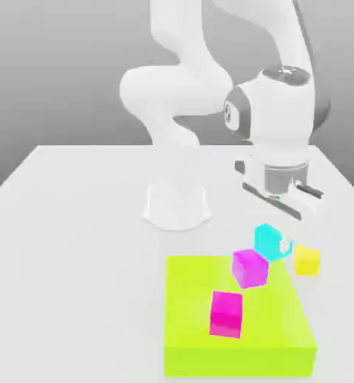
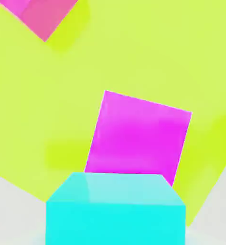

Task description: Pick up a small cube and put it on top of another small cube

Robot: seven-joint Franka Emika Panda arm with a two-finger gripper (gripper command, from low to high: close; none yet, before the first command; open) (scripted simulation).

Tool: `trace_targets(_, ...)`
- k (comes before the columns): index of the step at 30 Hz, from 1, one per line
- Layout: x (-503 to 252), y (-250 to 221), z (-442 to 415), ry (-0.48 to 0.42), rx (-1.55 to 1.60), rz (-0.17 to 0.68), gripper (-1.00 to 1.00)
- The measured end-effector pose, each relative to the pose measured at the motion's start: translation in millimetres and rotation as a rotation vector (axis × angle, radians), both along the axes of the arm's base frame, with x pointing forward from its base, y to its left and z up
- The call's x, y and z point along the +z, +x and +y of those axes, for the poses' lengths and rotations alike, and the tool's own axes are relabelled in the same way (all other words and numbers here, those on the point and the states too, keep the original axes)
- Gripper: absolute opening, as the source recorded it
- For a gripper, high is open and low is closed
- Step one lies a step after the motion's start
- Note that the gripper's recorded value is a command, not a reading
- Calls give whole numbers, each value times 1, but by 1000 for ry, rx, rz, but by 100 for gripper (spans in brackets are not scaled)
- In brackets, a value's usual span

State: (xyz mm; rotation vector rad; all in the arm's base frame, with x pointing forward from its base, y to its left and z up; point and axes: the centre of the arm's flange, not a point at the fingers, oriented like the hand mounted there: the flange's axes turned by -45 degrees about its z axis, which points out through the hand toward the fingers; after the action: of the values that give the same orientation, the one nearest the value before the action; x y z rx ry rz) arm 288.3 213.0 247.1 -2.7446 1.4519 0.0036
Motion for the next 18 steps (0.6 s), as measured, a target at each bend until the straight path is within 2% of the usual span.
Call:
trace_targets(6, -10, -67, 64, -32, 129, 8, -100)
trace_targets(18, -42, -67, 67, -42, 135, -6, -100)
